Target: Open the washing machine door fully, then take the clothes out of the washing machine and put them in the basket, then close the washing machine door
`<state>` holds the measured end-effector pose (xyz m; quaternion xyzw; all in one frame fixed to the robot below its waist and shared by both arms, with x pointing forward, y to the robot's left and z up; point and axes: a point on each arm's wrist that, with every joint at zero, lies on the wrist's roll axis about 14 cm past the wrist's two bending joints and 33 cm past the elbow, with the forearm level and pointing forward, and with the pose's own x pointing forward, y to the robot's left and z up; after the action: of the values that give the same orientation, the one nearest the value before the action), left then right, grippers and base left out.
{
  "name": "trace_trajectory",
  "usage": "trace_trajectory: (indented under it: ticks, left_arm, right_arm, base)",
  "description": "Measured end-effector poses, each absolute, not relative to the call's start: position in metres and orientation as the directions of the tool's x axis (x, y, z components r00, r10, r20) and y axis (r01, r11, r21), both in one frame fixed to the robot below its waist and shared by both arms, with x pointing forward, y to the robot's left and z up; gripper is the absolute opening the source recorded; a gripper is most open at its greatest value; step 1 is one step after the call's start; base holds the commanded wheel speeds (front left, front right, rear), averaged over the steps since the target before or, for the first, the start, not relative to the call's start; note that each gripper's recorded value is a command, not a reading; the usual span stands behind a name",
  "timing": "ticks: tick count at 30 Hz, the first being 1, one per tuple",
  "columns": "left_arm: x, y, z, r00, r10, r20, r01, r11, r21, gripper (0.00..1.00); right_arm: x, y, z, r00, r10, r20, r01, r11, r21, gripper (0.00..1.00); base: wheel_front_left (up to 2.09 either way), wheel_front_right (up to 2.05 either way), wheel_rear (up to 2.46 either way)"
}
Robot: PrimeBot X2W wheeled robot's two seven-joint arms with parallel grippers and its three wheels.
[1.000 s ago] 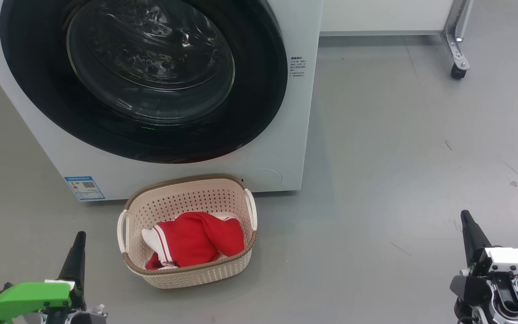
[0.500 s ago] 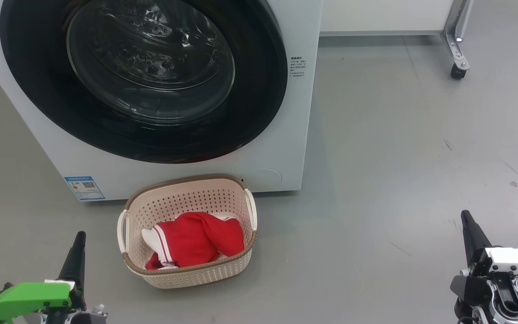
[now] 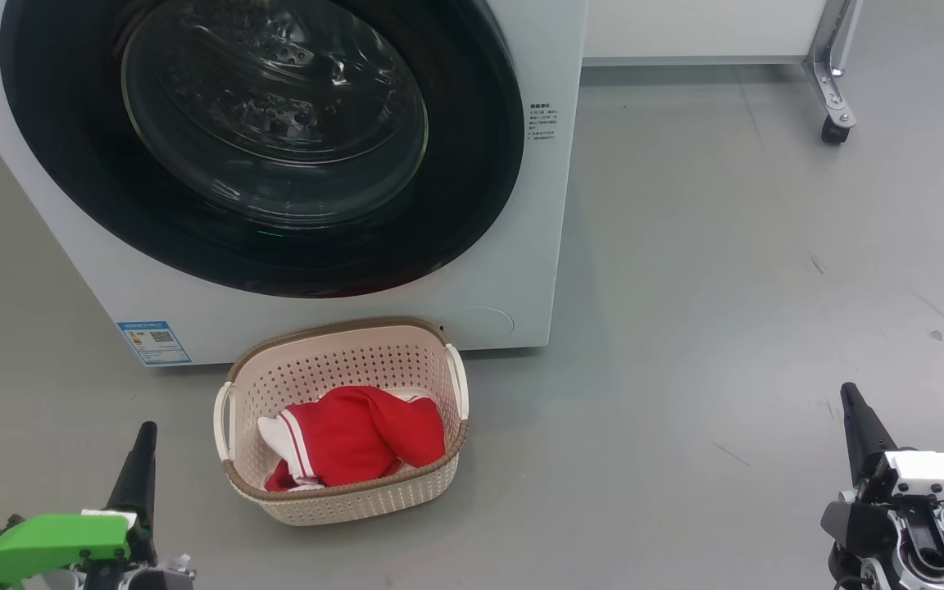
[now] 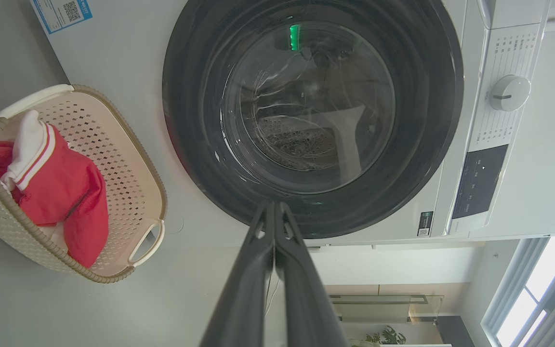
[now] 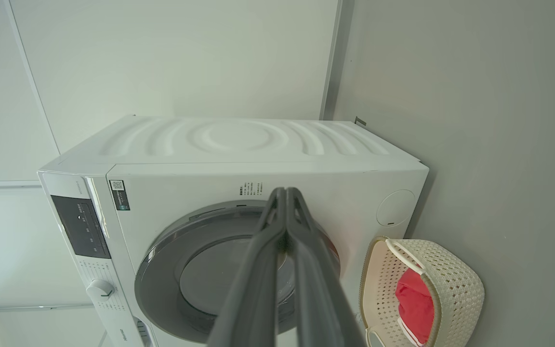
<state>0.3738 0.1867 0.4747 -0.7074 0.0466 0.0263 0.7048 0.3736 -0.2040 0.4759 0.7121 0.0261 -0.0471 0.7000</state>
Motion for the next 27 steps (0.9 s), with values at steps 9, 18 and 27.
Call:
trace_trajectory:
  ticks: [9, 18, 27]
  left_arm:
    - [0.3738, 0.1868, 0.4746, 0.994, -0.029, -0.103, -0.103, -0.002, -0.995, 0.00]
    - [0.3738, 0.1868, 0.4746, 0.994, -0.028, -0.103, -0.103, -0.002, -0.995, 0.00]
    - [0.3739, 0.1870, 0.4746, 0.994, -0.028, -0.103, -0.103, -0.002, -0.995, 0.00]
  right_arm:
    - [0.3737, -0.2042, 0.4759, 0.994, -0.029, -0.104, 0.103, -0.019, 0.995, 0.00]
    - [0.3736, -0.2042, 0.4756, 0.994, -0.028, -0.104, 0.104, -0.019, 0.994, 0.00]
    - [0.3735, -0.2044, 0.4752, 0.994, -0.028, -0.105, 0.104, -0.019, 0.994, 0.00]
  base:
    - [0.00, 0.00, 0.00]
    - [0.00, 0.00, 0.00]
    - [0.00, 0.00, 0.00]
